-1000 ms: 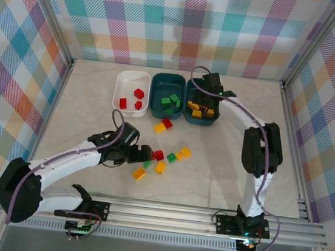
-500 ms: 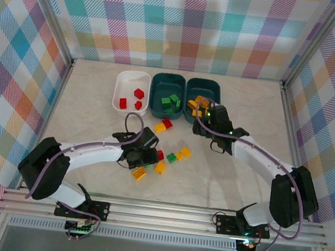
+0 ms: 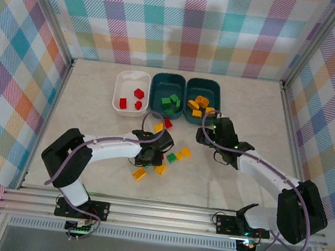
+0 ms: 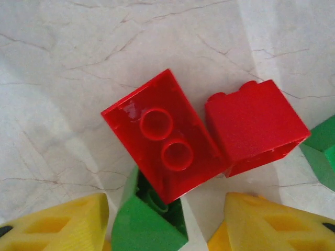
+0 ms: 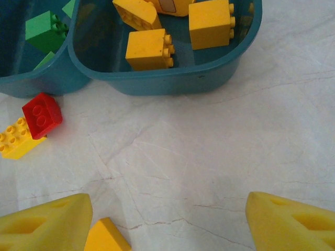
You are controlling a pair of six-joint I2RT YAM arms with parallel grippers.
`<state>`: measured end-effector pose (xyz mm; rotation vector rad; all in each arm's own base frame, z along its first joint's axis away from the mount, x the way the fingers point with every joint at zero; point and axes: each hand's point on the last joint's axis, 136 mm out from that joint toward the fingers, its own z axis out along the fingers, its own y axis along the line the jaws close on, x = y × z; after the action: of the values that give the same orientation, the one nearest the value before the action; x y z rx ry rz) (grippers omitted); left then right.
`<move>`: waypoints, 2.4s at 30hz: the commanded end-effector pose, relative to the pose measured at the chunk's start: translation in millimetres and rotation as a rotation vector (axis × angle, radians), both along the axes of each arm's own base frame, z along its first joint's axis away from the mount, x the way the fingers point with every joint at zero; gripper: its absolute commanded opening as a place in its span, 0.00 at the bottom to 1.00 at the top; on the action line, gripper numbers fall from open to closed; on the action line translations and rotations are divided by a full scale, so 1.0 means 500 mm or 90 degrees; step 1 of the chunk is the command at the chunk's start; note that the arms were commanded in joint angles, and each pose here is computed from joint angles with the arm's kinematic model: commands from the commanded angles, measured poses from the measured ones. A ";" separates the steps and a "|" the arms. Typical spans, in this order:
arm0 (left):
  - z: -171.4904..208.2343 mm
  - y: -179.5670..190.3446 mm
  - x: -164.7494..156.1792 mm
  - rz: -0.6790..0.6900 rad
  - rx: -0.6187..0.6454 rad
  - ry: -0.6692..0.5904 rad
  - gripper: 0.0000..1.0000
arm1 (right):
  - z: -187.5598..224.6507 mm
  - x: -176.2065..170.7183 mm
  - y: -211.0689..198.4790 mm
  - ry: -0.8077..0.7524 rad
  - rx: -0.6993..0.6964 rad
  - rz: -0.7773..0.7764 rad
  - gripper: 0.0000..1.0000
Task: Sort the legos into containers by color
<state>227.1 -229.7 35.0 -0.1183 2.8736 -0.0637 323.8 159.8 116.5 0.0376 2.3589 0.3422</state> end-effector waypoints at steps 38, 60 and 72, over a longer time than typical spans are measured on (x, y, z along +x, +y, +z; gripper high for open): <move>0.052 -0.032 0.000 -0.096 0.012 -0.026 0.31 | -0.005 0.006 0.009 -0.006 0.027 -0.004 0.75; 0.165 -0.070 0.500 -0.019 -0.061 -0.137 0.35 | -0.022 0.013 -0.004 -0.018 0.026 -0.037 0.74; 0.258 -0.095 0.499 -0.041 -0.090 -0.191 0.80 | -0.022 0.012 0.004 -0.013 0.035 -0.027 0.75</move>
<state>497.1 -279.0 119.7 -0.0636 2.6196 -0.2201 327.0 159.4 99.1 0.0962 2.3568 0.3524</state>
